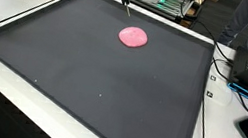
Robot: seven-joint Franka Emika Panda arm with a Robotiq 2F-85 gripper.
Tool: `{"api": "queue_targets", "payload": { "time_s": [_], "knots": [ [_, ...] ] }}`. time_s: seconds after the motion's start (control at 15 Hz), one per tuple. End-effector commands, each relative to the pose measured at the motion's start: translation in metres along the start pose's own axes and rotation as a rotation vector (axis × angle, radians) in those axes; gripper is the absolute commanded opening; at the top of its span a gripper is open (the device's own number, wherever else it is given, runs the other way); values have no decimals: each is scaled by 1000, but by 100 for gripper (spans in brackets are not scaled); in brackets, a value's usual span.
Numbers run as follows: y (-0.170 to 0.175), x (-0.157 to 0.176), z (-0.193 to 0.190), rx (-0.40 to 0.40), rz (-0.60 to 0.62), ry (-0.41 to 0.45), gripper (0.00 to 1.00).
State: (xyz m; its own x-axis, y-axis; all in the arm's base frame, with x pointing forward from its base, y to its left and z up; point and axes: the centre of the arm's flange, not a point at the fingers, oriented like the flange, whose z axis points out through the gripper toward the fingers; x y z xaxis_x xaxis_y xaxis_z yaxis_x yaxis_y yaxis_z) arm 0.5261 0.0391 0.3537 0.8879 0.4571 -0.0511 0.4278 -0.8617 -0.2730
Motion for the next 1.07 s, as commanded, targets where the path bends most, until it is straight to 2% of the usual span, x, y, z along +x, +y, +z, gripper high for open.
{"api": "queue_targets", "payload": {
  "time_s": [0.0,0.47,0.53,1.0],
  "knots": [
    [-23,-10,-1,-92,3,-12,3],
    [-49,-12,1,-162,7,-35,3],
    [-38,0,-2,-123,-3,-33,13],
    [-44,-1,-1,-131,-4,-37,13]
  ]
}}
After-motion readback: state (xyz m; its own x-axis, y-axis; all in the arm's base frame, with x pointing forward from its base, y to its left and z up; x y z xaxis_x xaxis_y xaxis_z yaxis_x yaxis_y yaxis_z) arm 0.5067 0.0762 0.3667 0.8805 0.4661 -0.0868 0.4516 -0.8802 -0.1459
